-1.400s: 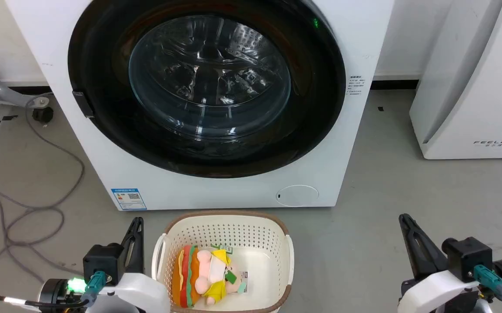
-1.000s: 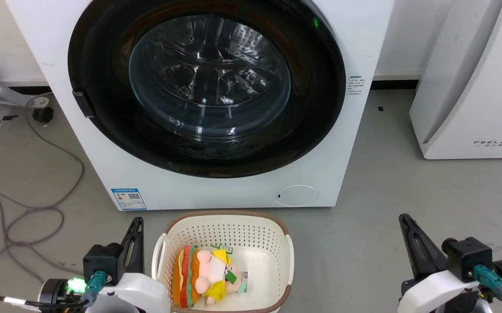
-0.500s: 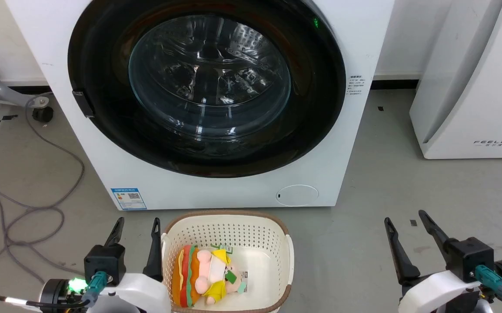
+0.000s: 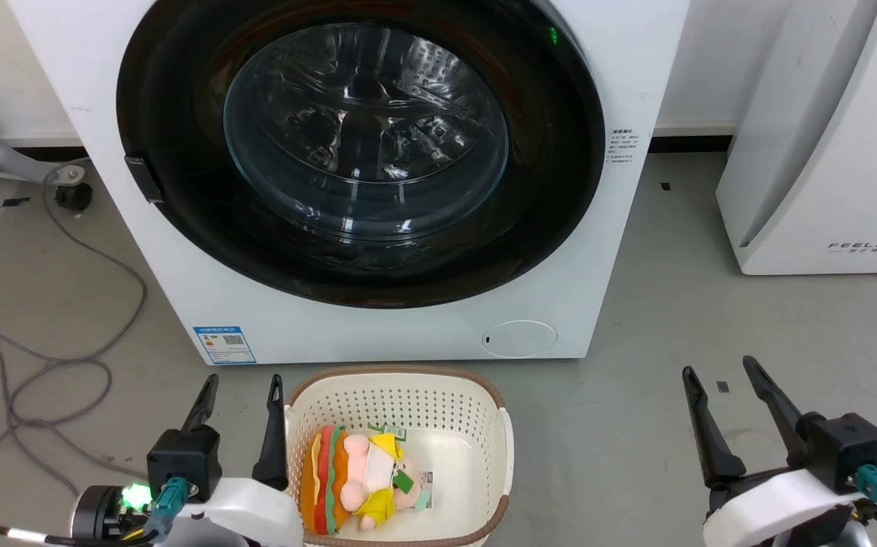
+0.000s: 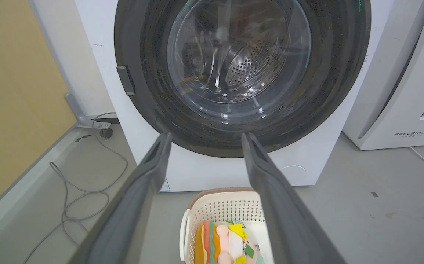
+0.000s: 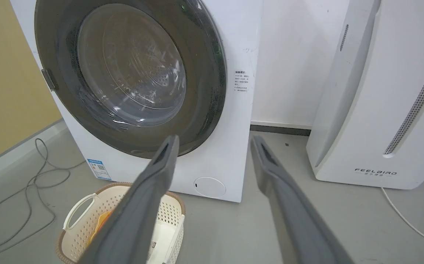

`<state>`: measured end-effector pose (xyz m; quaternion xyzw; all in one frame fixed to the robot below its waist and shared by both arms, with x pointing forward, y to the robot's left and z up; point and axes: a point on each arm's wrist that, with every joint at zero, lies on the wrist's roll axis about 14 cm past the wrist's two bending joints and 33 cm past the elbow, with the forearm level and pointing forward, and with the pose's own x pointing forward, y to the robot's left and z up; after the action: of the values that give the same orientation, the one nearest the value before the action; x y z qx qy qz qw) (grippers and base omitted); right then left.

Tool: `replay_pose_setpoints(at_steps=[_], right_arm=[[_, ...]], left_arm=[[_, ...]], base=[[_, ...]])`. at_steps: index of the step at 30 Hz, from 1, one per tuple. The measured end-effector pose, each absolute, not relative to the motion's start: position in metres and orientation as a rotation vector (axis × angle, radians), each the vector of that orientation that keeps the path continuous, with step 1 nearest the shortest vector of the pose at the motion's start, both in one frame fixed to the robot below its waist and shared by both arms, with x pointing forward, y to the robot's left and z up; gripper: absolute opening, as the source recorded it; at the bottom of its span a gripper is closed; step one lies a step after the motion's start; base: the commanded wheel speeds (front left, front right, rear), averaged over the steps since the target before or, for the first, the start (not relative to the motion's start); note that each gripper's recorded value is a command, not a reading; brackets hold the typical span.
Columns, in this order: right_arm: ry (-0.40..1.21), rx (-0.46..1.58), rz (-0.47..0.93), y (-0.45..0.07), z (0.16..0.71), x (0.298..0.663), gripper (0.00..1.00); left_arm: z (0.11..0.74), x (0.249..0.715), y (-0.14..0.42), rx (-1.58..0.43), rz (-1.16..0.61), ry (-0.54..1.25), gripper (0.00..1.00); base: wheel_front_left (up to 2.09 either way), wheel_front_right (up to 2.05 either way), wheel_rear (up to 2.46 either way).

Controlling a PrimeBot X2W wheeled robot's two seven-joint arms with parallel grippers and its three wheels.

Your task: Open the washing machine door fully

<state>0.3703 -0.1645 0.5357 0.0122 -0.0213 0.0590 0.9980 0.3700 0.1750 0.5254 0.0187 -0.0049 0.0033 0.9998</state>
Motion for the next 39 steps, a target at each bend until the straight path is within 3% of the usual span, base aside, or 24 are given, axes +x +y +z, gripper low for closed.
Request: replay_pose_setpoints(at_steps=[16, 17, 18, 24, 39], right_arm=[[-0.092, 0.086, 0.116, -0.166, 0.545, 0.370, 1.00], [-0.096, 0.091, 0.115, -0.166, 0.546, 0.370, 0.67], [-0.098, 0.095, 0.116, -0.166, 0.546, 0.370, 0.00], [-0.111, 0.182, 0.120, -0.164, 0.548, 0.370, 0.00], [-0.129, 0.741, 0.084, -0.173, 0.545, 0.369, 0.00]], left_arm=[[0.534, 0.370, 0.175, 0.029, 0.021, -0.055, 1.00], [0.534, 0.370, 0.176, 0.029, 0.024, -0.056, 1.00], [0.534, 0.370, 0.176, 0.029, 0.024, -0.059, 1.00], [0.537, 0.370, 0.174, 0.025, 0.024, -0.075, 1.00], [0.542, 0.369, 0.173, 0.019, 0.033, -0.108, 1.00]], base=[[0.00, 0.00, 0.00], [0.00, 0.00, 0.00], [0.00, 0.00, 0.00], [0.00, 0.00, 0.00], [0.00, 0.00, 0.00]])
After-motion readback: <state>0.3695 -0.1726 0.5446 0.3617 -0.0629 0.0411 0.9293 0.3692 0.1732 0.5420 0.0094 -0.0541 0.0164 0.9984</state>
